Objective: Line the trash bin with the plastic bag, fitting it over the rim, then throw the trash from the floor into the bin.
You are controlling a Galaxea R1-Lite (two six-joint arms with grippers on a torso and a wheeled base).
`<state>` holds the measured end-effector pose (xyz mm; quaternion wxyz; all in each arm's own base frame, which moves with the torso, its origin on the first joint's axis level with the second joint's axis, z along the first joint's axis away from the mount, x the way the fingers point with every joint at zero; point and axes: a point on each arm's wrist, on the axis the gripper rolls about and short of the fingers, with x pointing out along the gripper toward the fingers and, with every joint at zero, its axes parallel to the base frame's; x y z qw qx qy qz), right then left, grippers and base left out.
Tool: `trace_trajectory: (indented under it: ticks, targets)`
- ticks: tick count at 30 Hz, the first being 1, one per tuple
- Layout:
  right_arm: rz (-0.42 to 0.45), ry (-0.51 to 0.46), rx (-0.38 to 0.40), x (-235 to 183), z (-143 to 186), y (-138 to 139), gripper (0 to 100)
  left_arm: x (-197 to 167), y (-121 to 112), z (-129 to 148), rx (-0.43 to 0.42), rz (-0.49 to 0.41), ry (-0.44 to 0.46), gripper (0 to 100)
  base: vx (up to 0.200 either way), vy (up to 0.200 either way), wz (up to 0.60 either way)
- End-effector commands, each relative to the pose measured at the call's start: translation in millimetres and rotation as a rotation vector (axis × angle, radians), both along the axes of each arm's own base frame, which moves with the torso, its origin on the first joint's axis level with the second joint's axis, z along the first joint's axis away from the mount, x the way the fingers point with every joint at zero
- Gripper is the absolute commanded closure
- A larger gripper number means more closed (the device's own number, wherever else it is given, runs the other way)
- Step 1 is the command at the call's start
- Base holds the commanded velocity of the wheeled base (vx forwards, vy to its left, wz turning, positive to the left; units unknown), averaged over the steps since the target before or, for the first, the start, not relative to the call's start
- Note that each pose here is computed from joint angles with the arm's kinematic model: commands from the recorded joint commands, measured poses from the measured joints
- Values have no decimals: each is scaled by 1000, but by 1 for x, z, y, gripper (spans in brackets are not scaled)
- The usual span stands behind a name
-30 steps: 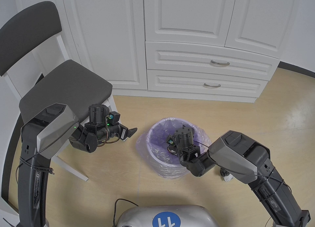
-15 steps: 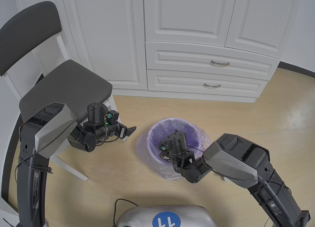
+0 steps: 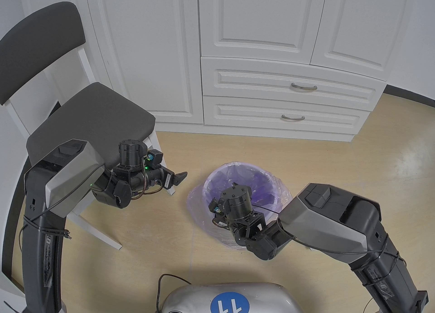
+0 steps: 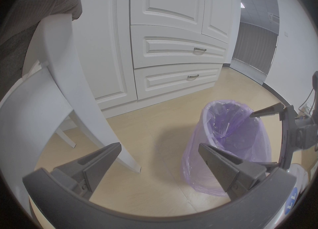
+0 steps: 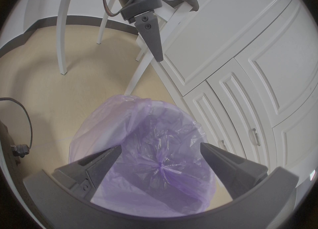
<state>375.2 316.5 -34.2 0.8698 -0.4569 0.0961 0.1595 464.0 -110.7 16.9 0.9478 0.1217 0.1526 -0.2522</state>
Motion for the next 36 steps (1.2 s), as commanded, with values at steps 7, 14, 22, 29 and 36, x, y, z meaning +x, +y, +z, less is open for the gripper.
trace_trajectory:
  ticks: [7,14,22,29,36]
  targets:
    - [22,-6,4,-15,17,3,0,1,2,1,-1,5,-5,0,0,0,0]
    - [32,-7,5,-18,19,5,0,1,3,2,-1,6,-5,0,0,0,0]
    - [40,18,-19,-24,12,4,0,0,2,1,-1,5,-4,0,0,0,0]
    - [42,30,-34,-26,7,4,0,0,2,1,-1,5,-4,0,0,0,0]
    - [49,44,-46,-29,-1,6,0,1,2,2,-1,5,-7,0,0,0,0]
